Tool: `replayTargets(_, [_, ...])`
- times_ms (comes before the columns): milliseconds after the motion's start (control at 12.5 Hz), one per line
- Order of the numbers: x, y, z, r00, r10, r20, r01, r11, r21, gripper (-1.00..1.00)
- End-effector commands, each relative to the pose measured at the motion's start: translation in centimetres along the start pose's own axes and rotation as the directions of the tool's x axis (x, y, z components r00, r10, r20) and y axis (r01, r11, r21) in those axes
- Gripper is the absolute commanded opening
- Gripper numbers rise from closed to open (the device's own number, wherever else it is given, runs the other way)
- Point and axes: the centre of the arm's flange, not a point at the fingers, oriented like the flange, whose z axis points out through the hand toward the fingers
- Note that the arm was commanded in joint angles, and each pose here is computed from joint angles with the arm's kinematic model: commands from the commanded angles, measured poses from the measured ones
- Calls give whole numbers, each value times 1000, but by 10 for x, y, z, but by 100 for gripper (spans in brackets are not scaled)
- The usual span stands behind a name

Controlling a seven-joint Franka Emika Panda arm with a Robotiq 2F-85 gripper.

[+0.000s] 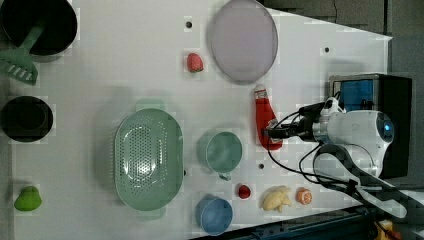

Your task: Pick Ketchup from the table and place it in strainer.

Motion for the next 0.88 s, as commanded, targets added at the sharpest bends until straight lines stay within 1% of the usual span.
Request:
replayTargets(80, [9,-3,2,998,-38,-45,37,999,-4,100])
replayTargets(160, [10,-3,6,998,-36,-53,36,999,-4,92])
replayTargets(320, [9,-3,11,998,-36,-49,36,999,-1,43])
replayTargets(400, [10,-3,9,998,-36,-52,36,999,-2,21])
replayTargets(480, [12,-2,6,998,-36,-60,36,999,-4,20])
replayTargets(640, [23,0,-14,994,-38,-99,37,999,-17,20])
replayTargets(800, [30,0,-51,990,-43,-134,38,999,-35,20])
replayTargets(880, [33,-1,-76,989,-45,-140,39,998,-43,20])
